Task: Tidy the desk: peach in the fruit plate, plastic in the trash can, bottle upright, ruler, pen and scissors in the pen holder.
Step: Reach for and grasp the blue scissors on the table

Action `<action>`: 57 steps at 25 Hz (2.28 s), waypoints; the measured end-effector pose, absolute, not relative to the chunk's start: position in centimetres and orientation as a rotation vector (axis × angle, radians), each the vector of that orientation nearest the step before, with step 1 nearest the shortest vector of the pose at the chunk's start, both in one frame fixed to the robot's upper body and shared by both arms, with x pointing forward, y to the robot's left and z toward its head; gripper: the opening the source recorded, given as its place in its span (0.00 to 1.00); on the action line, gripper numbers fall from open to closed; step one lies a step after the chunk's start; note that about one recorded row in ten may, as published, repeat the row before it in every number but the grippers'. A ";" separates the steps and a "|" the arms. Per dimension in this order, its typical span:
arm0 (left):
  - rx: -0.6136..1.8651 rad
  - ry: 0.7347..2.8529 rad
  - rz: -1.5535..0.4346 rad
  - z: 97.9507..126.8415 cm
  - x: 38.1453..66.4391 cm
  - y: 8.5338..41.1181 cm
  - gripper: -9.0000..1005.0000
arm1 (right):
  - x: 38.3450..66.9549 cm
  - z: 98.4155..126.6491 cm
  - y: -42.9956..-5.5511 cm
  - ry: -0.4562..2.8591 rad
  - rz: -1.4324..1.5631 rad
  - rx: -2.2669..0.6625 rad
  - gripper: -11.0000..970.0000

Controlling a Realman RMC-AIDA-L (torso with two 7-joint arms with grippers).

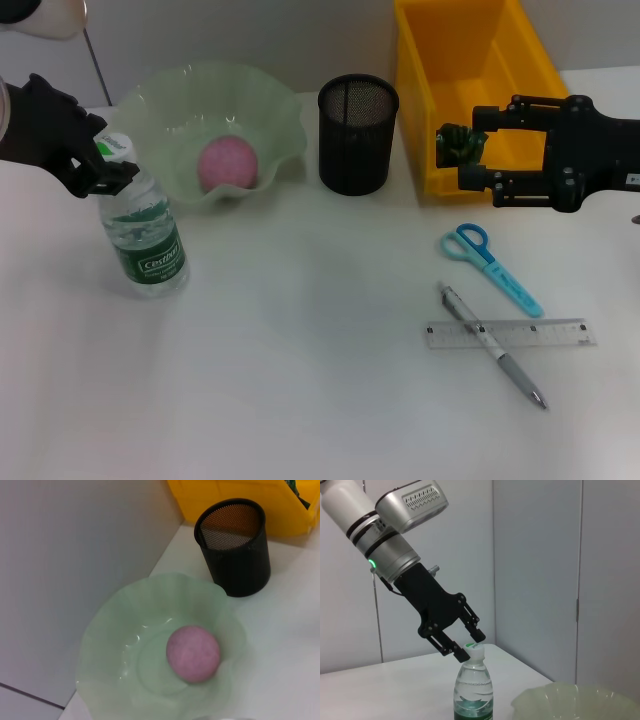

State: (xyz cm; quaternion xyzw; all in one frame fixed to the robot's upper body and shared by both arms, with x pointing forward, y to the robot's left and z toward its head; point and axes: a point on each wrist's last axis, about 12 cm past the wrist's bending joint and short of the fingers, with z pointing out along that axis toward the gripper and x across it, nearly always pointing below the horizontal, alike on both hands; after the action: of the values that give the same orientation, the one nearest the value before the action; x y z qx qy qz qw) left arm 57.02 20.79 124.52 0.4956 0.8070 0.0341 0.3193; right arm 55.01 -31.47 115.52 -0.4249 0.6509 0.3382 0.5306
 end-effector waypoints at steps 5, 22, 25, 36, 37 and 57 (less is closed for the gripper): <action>1.296 2.116 0.092 124.5 57.1 20.8 0.63 | 55.0 115.5 -31.5 1.554 0.807 -1.015 0.77; 1.228 1.997 -0.088 126.3 54.8 22.1 0.81 | 55.0 115.4 -31.5 1.559 0.808 -1.001 0.77; 1.200 1.940 -0.219 126.5 54.4 22.9 0.81 | 55.0 115.5 -31.5 1.564 0.818 -0.987 0.77; 1.079 1.719 -0.683 123.4 54.5 25.8 0.81 | 56.0 116.0 -31.6 1.641 0.827 -0.882 0.77; 1.067 1.713 -0.695 122.9 54.7 26.0 0.81 | 56.2 116.0 -31.6 1.658 0.832 -0.855 0.77; 0.937 1.602 -0.651 118.9 56.1 27.8 0.80 | 58.9 120.4 -28.6 2.272 0.767 -0.520 0.77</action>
State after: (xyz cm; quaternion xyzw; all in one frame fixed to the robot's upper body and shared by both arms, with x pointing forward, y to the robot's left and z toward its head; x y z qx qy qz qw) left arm 56.10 27.80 118.89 0.3967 0.6778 -0.2754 0.5544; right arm 58.95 -28.63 120.38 -0.1996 0.8718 0.2943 0.3370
